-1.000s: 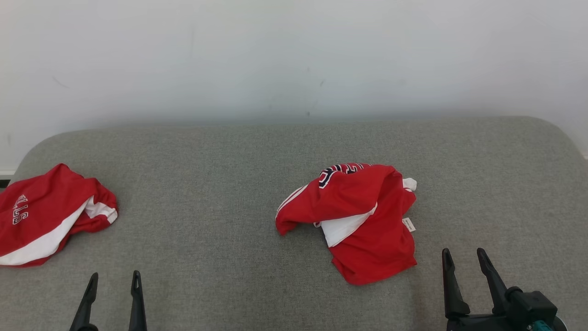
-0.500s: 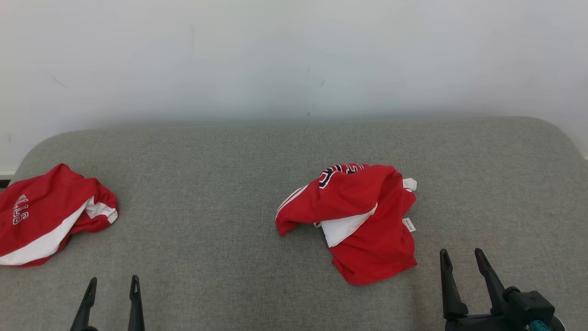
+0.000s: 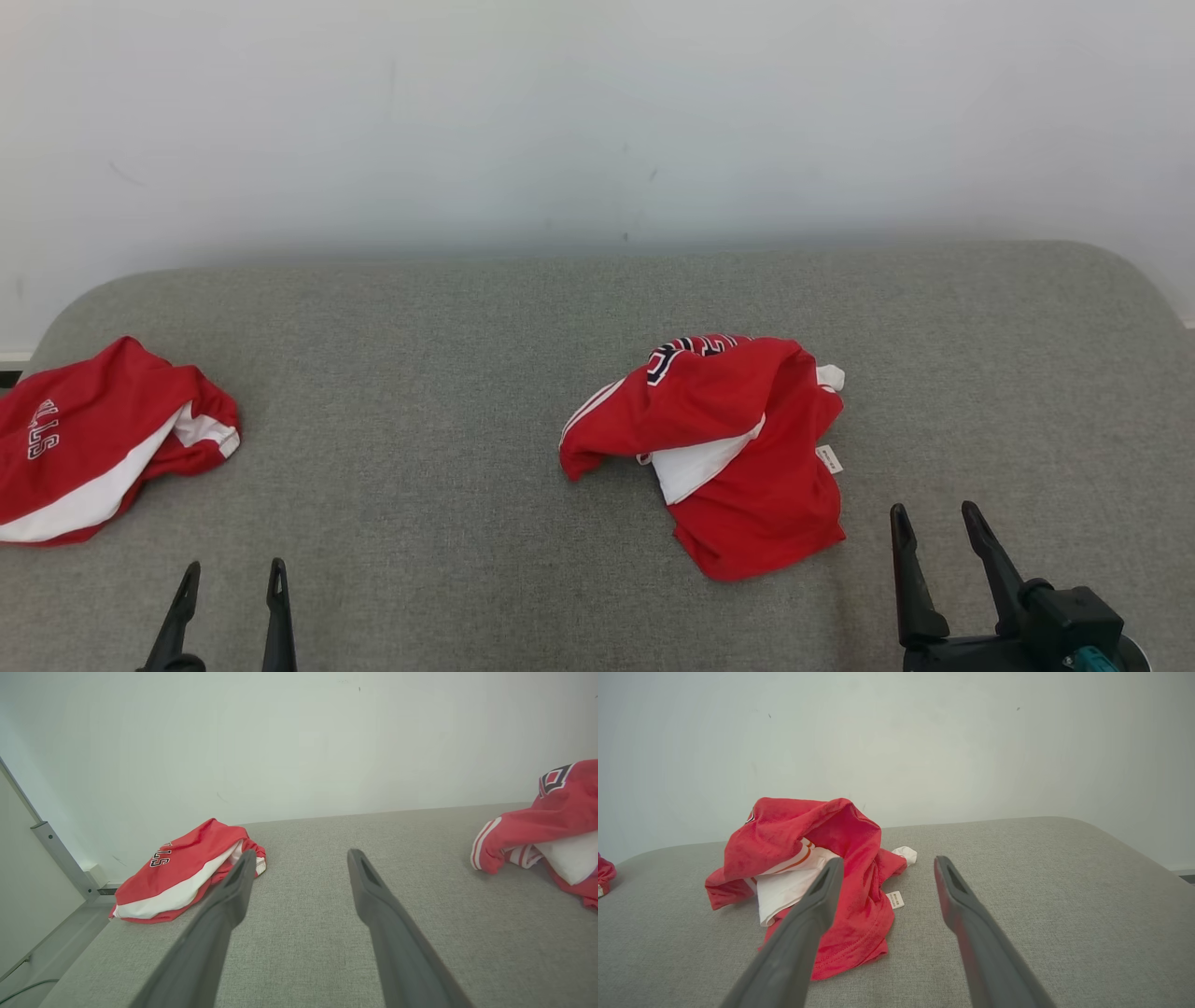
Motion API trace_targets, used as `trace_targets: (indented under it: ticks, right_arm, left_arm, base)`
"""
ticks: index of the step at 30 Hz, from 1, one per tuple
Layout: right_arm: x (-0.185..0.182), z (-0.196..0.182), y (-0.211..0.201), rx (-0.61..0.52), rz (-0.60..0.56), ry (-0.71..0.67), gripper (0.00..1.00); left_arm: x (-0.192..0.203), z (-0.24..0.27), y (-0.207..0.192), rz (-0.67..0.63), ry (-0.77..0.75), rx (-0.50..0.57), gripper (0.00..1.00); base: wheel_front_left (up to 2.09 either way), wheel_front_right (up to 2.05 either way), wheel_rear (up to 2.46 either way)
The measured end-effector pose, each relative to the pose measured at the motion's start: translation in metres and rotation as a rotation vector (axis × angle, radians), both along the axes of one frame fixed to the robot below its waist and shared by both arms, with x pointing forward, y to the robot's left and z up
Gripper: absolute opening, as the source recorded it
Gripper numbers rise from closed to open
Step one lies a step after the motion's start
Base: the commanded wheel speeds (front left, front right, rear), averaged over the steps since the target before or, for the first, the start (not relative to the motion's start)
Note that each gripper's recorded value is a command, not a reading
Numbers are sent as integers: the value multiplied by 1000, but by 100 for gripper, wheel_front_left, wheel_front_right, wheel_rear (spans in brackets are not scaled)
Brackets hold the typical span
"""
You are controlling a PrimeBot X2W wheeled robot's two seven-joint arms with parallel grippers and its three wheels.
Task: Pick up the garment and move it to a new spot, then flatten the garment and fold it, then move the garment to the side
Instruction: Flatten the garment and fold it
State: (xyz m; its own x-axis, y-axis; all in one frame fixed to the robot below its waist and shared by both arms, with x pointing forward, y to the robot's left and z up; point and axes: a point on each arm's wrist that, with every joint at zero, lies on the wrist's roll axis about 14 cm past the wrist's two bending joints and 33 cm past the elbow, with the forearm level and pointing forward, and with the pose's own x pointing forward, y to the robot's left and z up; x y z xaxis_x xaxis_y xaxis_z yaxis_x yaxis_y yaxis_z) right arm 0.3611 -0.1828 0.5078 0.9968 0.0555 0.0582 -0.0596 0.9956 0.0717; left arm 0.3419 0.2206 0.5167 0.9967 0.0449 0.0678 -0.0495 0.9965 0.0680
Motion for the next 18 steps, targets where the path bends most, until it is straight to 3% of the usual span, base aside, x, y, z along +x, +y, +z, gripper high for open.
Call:
trace_targets:
  ticks: [18]
  right_arm:
    - [-2, -1, 1, -5, 3, 15, 100]
  left_arm:
    - [1, 3, -1, -1, 9, -6, 100]
  base:
    - [0, 0, 0]
